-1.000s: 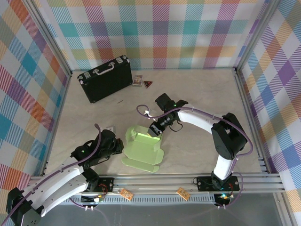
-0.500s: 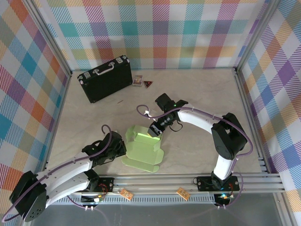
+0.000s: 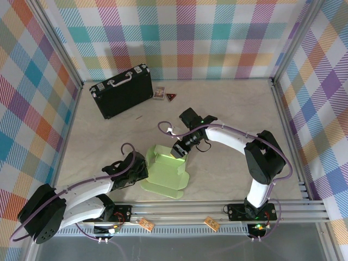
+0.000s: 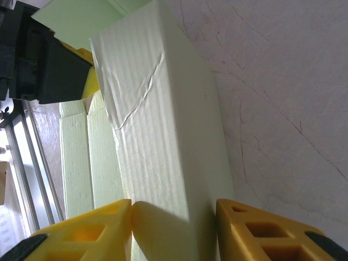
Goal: Fold the paper box
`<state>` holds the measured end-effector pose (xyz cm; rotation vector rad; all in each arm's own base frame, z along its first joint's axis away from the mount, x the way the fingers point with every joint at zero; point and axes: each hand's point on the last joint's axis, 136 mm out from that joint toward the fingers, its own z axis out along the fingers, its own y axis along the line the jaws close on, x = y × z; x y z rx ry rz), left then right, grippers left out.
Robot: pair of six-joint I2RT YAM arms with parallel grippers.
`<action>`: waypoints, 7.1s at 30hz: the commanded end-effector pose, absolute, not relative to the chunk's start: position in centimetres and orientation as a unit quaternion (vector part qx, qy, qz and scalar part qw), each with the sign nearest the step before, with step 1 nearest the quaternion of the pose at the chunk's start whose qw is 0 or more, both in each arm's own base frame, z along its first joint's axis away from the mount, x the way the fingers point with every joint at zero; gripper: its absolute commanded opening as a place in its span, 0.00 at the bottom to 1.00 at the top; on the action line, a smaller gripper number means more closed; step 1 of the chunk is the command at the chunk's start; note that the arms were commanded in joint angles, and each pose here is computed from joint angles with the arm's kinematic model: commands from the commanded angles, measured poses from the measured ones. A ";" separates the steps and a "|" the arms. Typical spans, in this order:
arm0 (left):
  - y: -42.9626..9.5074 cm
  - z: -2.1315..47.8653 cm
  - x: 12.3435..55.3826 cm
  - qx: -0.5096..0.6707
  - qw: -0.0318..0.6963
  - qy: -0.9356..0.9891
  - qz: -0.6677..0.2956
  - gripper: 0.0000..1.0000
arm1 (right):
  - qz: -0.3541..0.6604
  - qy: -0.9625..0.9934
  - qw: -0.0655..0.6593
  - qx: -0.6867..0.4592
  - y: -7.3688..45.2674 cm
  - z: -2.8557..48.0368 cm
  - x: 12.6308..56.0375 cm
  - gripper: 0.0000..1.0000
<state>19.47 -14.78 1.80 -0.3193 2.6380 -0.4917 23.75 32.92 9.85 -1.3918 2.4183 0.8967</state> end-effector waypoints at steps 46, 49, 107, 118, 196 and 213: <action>-16.3 8.4 26.6 0.041 0.306 0.929 -0.203 0.40 | 0.286 0.828 0.074 -0.477 32.2 7.9 23.0 0.42; -16.6 8.5 26.3 0.057 0.327 0.919 -0.211 0.42 | 0.286 0.828 0.073 -0.476 32.2 7.8 23.0 0.42; -15.7 9.8 21.6 0.062 0.381 0.894 -0.227 0.65 | 0.287 0.829 0.084 -0.473 32.3 9.1 23.3 0.43; -18.1 10.0 20.9 0.123 0.400 0.869 -0.265 0.66 | 0.290 0.828 0.085 -0.473 32.4 9.2 23.3 0.43; -21.9 7.2 26.2 0.206 0.526 0.812 -0.145 0.45 | 0.305 0.821 0.138 -0.463 32.3 11.4 23.2 0.64; -22.9 6.4 28.1 0.216 0.579 0.772 -0.151 0.48 | 0.323 0.813 0.106 -0.473 33.0 9.9 22.7 0.59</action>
